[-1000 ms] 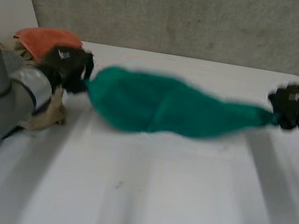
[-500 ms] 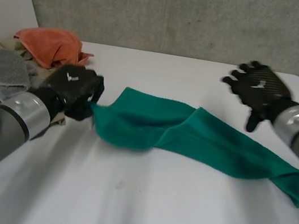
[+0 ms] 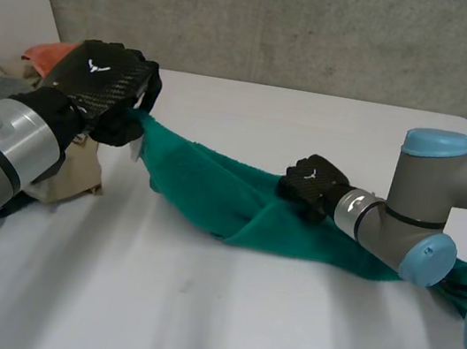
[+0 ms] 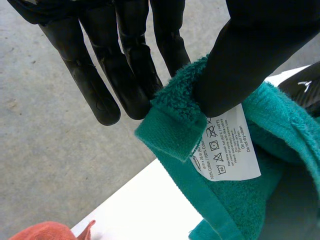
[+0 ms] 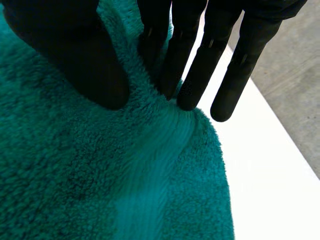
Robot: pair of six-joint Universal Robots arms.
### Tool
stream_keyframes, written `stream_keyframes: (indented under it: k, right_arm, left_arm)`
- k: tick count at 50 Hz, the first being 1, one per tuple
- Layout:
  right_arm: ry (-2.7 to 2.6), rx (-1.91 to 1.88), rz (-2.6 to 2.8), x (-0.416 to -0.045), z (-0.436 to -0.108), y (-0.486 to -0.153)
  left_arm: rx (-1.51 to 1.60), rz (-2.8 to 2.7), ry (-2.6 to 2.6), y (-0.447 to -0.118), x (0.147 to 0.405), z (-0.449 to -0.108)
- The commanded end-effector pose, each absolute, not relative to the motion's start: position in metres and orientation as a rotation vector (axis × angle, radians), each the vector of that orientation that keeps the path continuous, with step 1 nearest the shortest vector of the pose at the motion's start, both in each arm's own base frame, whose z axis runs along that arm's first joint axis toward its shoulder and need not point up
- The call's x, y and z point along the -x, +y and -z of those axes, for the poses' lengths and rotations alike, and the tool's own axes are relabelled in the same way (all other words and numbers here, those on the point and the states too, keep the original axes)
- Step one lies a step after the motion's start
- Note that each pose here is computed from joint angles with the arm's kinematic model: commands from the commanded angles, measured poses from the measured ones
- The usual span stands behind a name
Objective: Fold the laundry.
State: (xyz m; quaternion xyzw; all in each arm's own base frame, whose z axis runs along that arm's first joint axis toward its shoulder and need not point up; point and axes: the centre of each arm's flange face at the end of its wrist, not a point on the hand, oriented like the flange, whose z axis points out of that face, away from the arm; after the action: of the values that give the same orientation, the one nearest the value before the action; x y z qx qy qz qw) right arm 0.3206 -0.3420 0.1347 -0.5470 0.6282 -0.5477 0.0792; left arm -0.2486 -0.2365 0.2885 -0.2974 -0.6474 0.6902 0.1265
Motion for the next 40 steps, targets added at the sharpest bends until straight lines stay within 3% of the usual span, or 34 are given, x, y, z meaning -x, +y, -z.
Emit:
stream_keyframes:
  k: [1, 7, 19, 25, 29, 33, 36, 40]
  right_arm:
    - [1.852, 1.577, 1.688, -0.315, -0.161, -0.334]
    - [1.858, 1.565, 1.695, -0.309, -0.168, -0.330]
    - [1.865, 1.666, 1.604, -0.315, -0.124, -0.332]
    - [1.858, 1.633, 1.730, -0.316, -0.135, -0.347]
    - [1.904, 1.572, 1.871, -0.302, -0.174, -0.353]
    - [1.902, 1.495, 2.068, -0.271, -0.241, -0.352]
    - [1.890, 1.456, 2.253, -0.235, -0.301, -0.341]
    - [1.931, 1.445, 2.402, -0.196, -0.347, -0.326]
  left_arm:
    - [0.851, -2.024, -1.873, -0.238, 0.247, -0.294]
    - [0.853, -2.008, -1.871, -0.234, 0.249, -0.293]
    - [0.839, -1.988, -1.863, -0.230, 0.252, -0.293]
    - [0.839, -1.992, -1.866, -0.230, 0.251, -0.294]
    - [0.836, -2.013, -1.889, -0.233, 0.247, -0.296]
    - [0.816, -2.082, -1.923, -0.243, 0.233, -0.308]
    - [0.780, -2.132, -1.943, -0.245, 0.220, -0.330]
    - [0.747, -2.176, -1.927, -0.236, 0.211, -0.357]
